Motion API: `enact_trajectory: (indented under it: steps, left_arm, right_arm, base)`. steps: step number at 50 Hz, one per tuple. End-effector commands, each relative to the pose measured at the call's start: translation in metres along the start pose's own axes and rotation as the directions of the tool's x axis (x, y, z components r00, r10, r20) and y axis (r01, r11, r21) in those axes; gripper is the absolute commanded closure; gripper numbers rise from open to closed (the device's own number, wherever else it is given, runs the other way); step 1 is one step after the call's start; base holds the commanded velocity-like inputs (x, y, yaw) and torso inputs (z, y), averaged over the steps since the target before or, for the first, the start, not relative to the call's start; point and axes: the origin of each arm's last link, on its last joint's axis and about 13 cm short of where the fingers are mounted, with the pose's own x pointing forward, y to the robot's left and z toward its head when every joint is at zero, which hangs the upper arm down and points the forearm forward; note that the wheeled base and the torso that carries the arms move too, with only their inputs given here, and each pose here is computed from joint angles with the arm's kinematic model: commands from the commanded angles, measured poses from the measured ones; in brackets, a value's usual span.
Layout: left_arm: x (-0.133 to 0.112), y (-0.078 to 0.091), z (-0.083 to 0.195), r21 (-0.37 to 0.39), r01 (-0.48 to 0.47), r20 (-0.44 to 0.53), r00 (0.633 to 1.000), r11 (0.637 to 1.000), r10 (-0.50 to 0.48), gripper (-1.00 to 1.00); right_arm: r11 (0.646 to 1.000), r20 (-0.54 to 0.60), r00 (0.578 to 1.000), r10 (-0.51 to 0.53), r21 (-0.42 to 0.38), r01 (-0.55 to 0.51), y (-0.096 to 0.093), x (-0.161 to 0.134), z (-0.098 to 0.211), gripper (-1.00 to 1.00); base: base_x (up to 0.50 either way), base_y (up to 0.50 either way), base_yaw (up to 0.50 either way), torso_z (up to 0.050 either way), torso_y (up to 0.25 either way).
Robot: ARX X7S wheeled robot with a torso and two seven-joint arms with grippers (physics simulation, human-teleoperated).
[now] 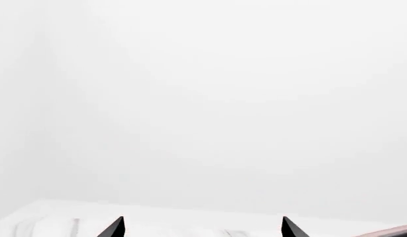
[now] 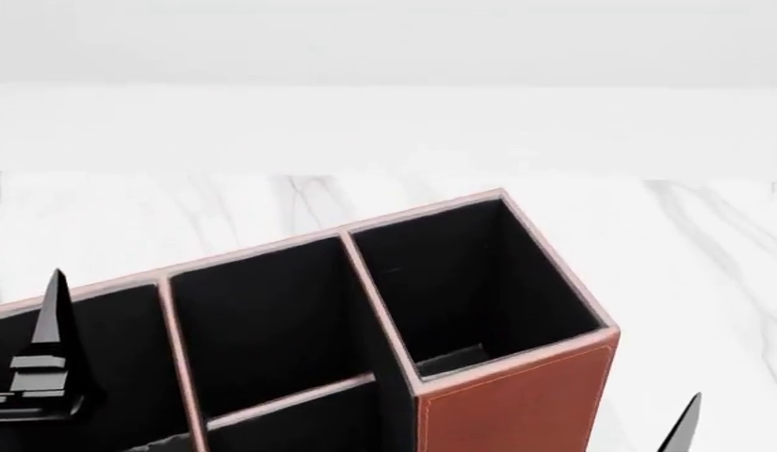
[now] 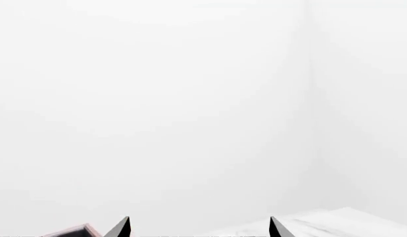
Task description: Pick up the book and place it in the front compartment of the caddy.
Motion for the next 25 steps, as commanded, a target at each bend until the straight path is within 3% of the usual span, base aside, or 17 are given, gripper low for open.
enact_trajectory:
  steps: [1,4,9,10,13,16,17,18,24,25]
  left_arm:
    - [0.000,0.000,0.005,-0.034,0.087,0.020,0.996,0.996,-0.087,-1.00]
    - [0.002,-0.003,0.018,-0.089,0.219,0.001,0.976,0.972,-0.220,-1.00]
    - [0.000,-0.007,0.050,-0.103,0.393,0.047,0.920,0.914,-0.390,-1.00]
    - [0.000,-0.007,0.050,-0.103,0.393,0.047,0.920,0.914,-0.390,-1.00]
    - [0.004,-0.012,0.066,0.000,0.550,-0.012,0.835,0.835,-0.550,-1.00]
    - [0.005,-0.016,0.076,0.047,0.629,-0.066,0.777,0.776,-0.626,-1.00]
    - [0.005,-0.016,0.076,0.047,0.629,-0.066,0.777,0.776,-0.626,-1.00]
    - [0.005,-0.018,0.080,0.071,0.662,-0.083,0.749,0.746,-0.657,-1.00]
    - [0.017,-0.018,0.089,0.088,0.623,-0.083,0.782,0.777,-0.618,-1.00]
    - [0.017,-0.017,0.089,0.050,0.644,-0.091,0.764,0.763,-0.639,-1.00]
  right_arm:
    - [1.000,-0.007,1.000,0.000,-0.014,0.000,0.002,0.001,-0.001,-1.00]
    - [1.000,-0.006,1.000,0.005,-0.021,-0.005,0.001,-0.001,0.000,-1.00]
    - [1.000,-0.011,1.000,0.008,-0.023,-0.008,0.001,0.000,-0.001,-1.00]
    - [1.000,-0.011,1.000,0.008,-0.023,-0.008,0.001,0.000,-0.001,-1.00]
    - [1.000,-0.009,1.000,0.010,-0.022,-0.011,0.000,-0.002,-0.001,-1.00]
    - [1.000,-0.003,1.000,0.007,-0.021,-0.007,-0.001,-0.005,0.001,-1.00]
    - [1.000,-0.002,1.000,0.006,-0.020,-0.006,-0.002,-0.006,0.001,-1.00]
    - [1.000,0.000,1.000,0.005,-0.019,-0.005,-0.002,-0.006,0.002,-1.00]
    - [1.000,0.010,1.000,-0.008,-0.004,0.008,-0.005,-0.011,0.003,-1.00]
    - [1.000,0.011,1.000,-0.010,-0.001,0.010,-0.005,-0.012,0.003,-1.00]
  base:
    - [0.00,0.00,0.00,0.000,0.000]
    - [0.00,0.00,0.00,0.000,0.000]
    - [0.00,0.00,0.00,0.000,0.002]
    - [0.00,0.00,0.00,0.000,0.000]
    - [0.00,0.00,0.00,0.000,0.000]
    - [0.00,0.00,0.00,0.000,0.000]
    - [0.00,0.00,0.00,0.000,0.000]
    - [0.00,0.00,0.00,0.000,0.000]
    - [0.00,0.00,0.00,0.000,0.000]
    - [0.00,0.00,0.00,0.000,0.000]
